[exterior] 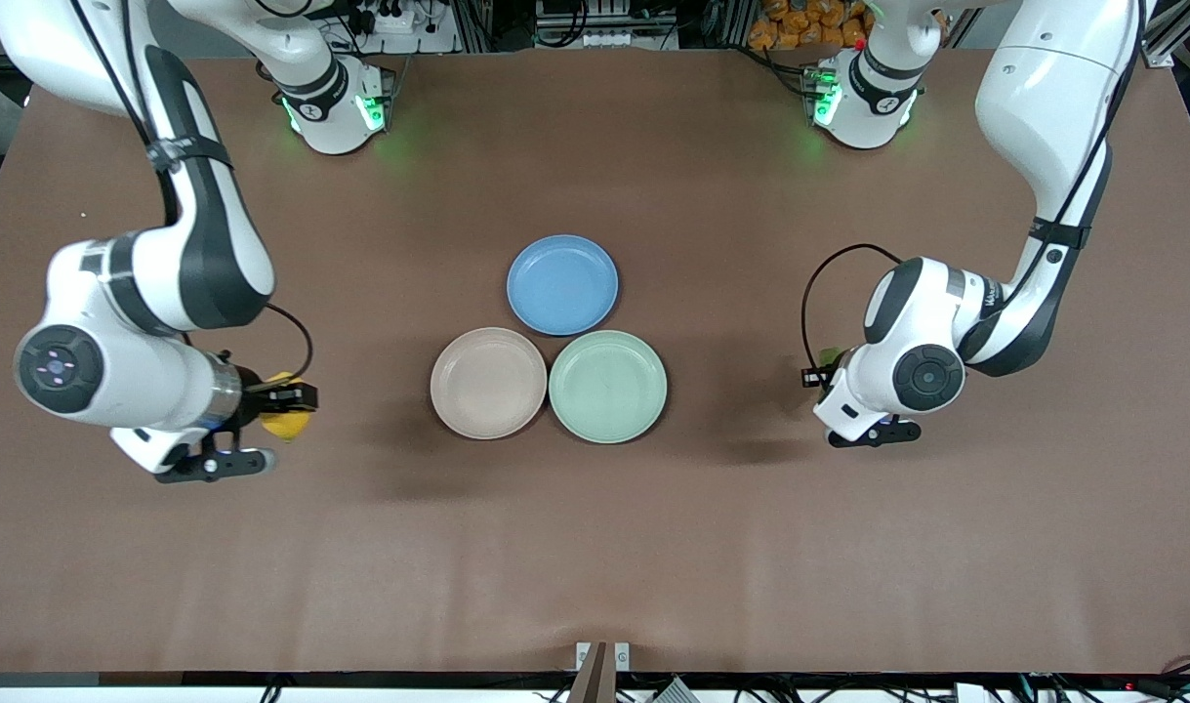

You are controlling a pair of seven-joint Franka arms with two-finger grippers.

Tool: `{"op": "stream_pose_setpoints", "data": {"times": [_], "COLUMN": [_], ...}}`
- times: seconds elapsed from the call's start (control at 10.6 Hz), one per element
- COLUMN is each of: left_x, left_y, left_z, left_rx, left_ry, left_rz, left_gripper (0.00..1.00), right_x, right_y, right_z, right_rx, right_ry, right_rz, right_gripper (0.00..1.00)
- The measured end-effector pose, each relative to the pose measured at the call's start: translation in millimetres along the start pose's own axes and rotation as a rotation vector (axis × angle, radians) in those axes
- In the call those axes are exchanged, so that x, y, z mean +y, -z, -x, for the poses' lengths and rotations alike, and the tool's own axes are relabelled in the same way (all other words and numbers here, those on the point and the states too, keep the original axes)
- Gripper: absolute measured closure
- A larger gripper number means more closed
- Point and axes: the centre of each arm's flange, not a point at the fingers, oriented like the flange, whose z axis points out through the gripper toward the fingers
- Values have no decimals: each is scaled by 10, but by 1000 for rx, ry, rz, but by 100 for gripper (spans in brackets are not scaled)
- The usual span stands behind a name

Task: Pick lemon and lettuce from plates
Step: 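Grasp the lemon with the right gripper while the left gripper carries lettuce, then release the lettuce onto the table with the left gripper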

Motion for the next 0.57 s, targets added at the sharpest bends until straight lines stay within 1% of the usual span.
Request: {"op": "stream_pose_setpoints", "data": {"times": [0.09, 0.38, 0.47, 0.57], "left_x": [-3, -18, -17, -12], "left_y": [0, 96, 146, 203], "left_z": [8, -1, -6, -16], "left_rx": [-5, 11, 20, 30], "left_ry": [-1, 2, 3, 3], "left_rz": [-3, 1, 4, 8], "left_gripper": [44, 4, 0, 0], "right_x": [77, 342, 460, 576], "right_y": [82, 292, 352, 418], "right_z": [27, 142, 177, 212], "right_rx": [6, 0, -1, 2], "right_ry": [-10, -52, -71, -72], "right_rz": [12, 31, 35, 35], "right_gripper": [31, 31, 31, 31]}}
